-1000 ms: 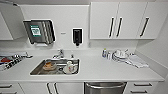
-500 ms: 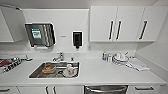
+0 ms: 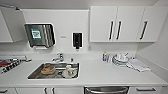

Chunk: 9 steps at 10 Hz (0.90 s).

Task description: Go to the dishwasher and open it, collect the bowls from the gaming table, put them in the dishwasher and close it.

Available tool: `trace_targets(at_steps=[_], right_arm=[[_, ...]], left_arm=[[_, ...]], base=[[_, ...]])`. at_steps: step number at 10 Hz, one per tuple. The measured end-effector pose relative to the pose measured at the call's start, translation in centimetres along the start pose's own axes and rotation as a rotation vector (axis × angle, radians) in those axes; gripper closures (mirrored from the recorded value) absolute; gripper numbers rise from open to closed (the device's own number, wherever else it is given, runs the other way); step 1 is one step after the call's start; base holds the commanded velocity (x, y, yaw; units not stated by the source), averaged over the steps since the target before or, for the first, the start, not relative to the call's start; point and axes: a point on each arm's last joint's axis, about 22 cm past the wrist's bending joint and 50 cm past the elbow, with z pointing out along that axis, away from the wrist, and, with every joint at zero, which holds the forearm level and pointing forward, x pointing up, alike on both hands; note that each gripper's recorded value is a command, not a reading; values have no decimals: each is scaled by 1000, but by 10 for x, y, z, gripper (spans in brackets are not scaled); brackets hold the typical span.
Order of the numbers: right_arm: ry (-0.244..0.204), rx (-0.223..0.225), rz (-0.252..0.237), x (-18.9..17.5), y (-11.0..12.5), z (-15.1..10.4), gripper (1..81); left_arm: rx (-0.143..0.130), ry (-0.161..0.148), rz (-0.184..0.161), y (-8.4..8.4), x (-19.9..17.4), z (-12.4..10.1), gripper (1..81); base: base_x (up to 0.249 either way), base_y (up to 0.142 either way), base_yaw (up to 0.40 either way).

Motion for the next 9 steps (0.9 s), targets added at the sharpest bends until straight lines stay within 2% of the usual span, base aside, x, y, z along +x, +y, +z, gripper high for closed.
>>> trace_targets(at_steps=[1, 3, 6, 7, 8, 9], right_arm=[[-11, 4, 12, 8, 5, 7, 10], [-27, 12, 39, 20, 14, 23, 10], [-44, 37, 67, 40, 21, 45, 10], [-46, 46, 71, 47, 23, 50, 10], [-41, 60, 70, 54, 19, 52, 10], [-30, 61, 69, 61, 22, 56, 10]], left_arm=[[-11, -21, 8, 2, 16, 12, 10], [-11, -74, 10, 0, 38, 26, 10], [-40, -141, 30, 7, 55, 52, 10], [-38, -164, 39, 4, 59, 60, 10], [-37, -181, 58, 3, 63, 64, 10], [-46, -183, 75, 8, 66, 66, 10]], base=[[0, 0, 0], [0, 0, 0], [0, 0, 0], [0, 0, 0], [0, 0, 0], [0, 0, 0]])
